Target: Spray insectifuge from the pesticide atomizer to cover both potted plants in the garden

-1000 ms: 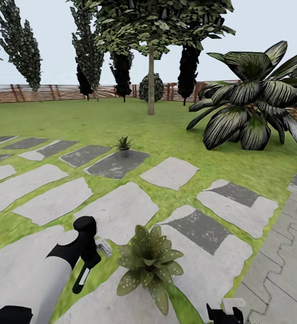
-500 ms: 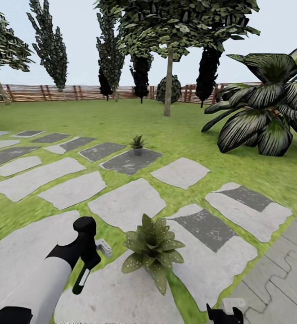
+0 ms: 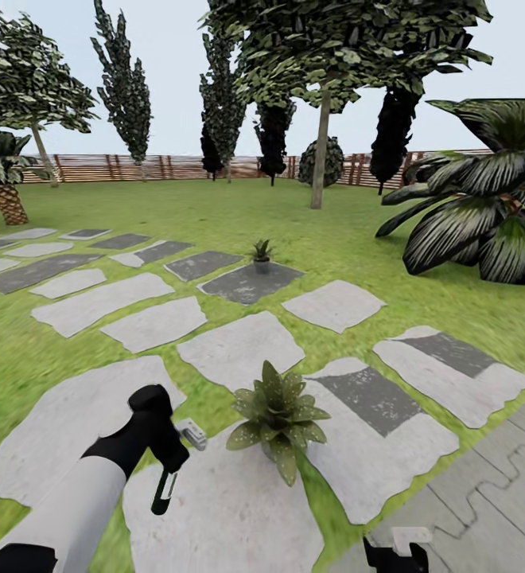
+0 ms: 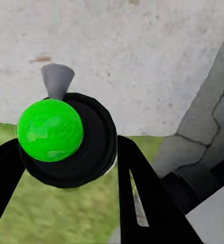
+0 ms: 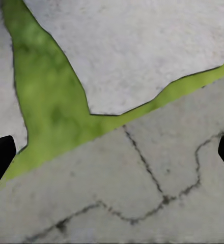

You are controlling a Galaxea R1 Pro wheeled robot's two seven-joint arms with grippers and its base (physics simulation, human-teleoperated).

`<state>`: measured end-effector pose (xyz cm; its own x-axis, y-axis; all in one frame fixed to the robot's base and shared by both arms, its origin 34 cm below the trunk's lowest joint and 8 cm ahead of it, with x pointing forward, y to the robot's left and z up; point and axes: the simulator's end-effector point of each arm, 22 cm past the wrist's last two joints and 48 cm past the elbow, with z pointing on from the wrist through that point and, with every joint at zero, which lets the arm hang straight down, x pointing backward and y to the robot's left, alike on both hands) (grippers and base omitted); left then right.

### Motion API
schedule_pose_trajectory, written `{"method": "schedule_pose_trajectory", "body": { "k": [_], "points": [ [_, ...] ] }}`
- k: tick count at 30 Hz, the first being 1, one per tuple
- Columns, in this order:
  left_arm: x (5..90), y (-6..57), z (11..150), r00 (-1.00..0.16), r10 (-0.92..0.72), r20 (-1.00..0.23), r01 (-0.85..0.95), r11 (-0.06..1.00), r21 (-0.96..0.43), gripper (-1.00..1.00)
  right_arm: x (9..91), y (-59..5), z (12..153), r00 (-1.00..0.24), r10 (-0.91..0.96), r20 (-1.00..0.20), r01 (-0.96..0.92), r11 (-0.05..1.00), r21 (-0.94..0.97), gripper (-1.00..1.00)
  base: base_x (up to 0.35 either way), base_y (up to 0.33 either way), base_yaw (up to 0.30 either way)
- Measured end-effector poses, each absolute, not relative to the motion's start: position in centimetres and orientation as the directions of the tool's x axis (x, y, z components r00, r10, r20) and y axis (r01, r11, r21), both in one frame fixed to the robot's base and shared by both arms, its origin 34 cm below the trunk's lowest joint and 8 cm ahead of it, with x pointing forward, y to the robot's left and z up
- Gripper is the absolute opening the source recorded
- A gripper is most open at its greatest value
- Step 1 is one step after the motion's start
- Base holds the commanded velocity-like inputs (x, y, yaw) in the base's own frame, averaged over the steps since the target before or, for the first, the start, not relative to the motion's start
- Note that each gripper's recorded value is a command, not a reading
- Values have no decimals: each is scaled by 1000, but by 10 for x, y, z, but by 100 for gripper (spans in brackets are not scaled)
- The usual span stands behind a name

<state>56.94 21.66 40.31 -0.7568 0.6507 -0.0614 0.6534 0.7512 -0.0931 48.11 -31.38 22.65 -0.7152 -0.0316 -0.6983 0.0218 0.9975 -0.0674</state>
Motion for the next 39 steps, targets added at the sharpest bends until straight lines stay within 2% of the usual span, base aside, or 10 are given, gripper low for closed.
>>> {"method": "schedule_pose_trajectory", "body": {
  "k": [4,7,16,20,22,26,32,35,38,39],
  "points": [
    [584,190,399,-687,693,-216,723,683,-108,-100,482,-317,227,-713,-37,-700,20,997,-72,100,-335,-1,1],
    [589,180,394,-685,669,-289,717,688,-109,-100,482,-316,227,-714,-40,-699,15,997,-72,100,-324,-85,0],
    [584,175,388,-692,646,-322,709,692,-134,-100,485,-309,229,-707,-98,-701,-46,995,-93,100,-115,-82,0],
    [588,175,388,-628,678,-383,760,640,-114,-100,539,-311,269,-598,-160,-785,-79,987,-140,100,-2,-1,0],
    [583,174,381,-626,675,-390,764,631,-135,-100,565,-276,291,-495,-347,-796,-293,930,-224,100,0,0,0],
    [582,162,378,-527,721,-451,834,540,-111,-100,577,-220,318,-377,-420,-825,-534,827,-177,100,0,0,0],
    [573,151,369,-446,756,-479,884,456,-103,-100,555,-171,331,-372,-440,-817,-738,674,-27,100,0,0,0],
    [571,142,370,-395,768,-505,909,407,-92,-100,547,-151,341,-353,-441,-825,-794,608,14,100,0,0,0],
    [559,136,361,-357,801,-480,929,356,-96,-100,538,-139,348,-337,-442,-831,-834,550,45,100,0,0,0],
    [557,135,360,-346,810,-473,934,343,-96,-100,537,-134,352,-327,-440,-836,-843,535,48,-100,0,0,0]
  ]
}}
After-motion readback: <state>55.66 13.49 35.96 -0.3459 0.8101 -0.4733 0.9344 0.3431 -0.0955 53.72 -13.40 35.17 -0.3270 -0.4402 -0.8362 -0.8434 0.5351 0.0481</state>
